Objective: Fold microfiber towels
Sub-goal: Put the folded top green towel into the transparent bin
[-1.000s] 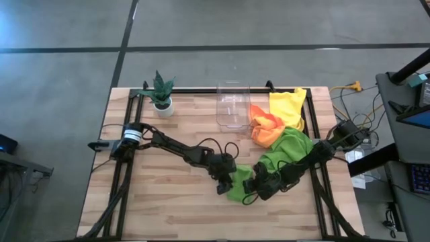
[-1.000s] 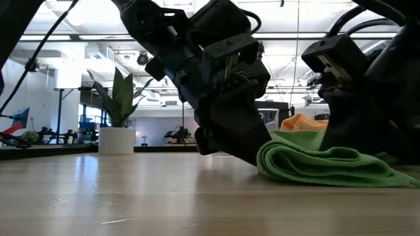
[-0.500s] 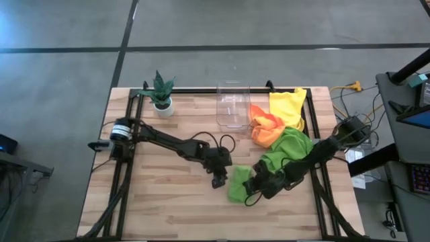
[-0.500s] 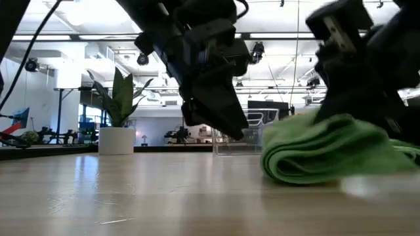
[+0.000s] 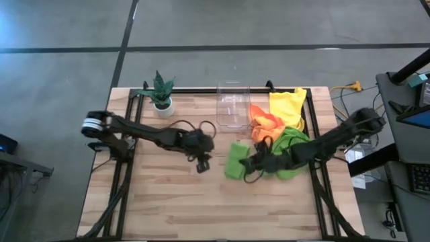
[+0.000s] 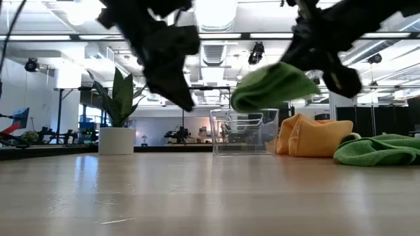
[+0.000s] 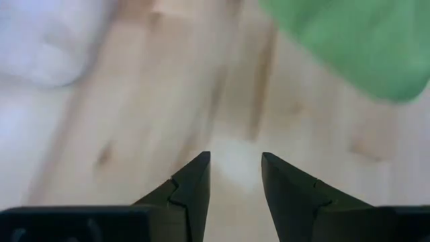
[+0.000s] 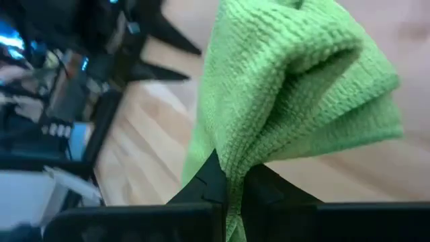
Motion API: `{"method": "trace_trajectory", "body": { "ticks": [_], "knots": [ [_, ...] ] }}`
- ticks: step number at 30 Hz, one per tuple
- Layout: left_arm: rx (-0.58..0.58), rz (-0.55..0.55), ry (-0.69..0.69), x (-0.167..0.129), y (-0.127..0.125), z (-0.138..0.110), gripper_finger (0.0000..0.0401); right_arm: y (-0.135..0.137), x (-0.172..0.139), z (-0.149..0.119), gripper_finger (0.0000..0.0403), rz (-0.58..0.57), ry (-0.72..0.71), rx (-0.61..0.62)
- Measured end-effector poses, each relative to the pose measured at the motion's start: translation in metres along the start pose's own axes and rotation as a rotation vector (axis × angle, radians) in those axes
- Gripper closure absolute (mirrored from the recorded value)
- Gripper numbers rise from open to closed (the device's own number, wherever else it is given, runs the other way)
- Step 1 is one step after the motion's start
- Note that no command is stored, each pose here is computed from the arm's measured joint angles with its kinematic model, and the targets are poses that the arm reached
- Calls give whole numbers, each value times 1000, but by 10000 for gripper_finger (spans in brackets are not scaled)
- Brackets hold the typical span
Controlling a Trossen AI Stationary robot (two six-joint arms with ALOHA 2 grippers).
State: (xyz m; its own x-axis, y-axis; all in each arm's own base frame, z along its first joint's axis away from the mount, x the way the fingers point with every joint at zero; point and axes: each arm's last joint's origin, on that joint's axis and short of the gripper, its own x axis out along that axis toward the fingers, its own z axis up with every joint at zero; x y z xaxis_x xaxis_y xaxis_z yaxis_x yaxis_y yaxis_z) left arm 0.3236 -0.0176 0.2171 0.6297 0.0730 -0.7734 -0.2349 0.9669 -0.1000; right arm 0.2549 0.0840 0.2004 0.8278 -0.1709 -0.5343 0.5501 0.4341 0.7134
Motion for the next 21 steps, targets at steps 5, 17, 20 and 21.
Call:
{"method": "trace_trajectory", "body": {
  "ticks": [5,17,20,21],
  "knots": [
    [-18,33,-28,-23,17,-30,283,9,-5,36,390,17,-91,-40],
    [-162,-103,-135,-49,33,-85,283,5,8,112,390,8,-140,-83],
    [-164,-129,-147,-52,34,-89,283,0,10,133,390,6,-156,-58],
    [-164,-137,-160,-53,34,-88,283,-2,11,139,390,3,-161,-47]
  ]
}}
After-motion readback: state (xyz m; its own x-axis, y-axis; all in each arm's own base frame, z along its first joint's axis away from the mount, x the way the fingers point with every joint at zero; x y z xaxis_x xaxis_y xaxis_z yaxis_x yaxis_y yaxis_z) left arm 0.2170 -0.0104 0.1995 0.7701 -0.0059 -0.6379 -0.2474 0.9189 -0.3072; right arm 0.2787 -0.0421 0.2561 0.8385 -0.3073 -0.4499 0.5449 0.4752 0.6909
